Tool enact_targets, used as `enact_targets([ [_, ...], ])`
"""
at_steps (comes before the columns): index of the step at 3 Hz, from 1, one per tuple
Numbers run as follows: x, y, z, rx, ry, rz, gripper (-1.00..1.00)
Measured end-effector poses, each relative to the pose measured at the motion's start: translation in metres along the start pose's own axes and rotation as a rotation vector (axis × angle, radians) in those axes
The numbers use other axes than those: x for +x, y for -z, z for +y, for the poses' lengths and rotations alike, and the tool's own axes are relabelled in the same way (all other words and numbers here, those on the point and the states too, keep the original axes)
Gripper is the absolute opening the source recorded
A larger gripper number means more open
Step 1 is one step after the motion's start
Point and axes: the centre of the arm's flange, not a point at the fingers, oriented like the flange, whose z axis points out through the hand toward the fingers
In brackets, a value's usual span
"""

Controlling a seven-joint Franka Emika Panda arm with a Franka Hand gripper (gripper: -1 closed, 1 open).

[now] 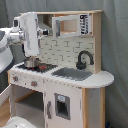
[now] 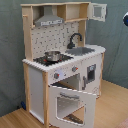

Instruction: Play with the kitchen

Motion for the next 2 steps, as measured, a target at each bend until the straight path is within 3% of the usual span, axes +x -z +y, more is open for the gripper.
enact_targets([
  [2, 0.006, -0.033, 0.010, 0.092, 0.056, 0.047, -1.00],
])
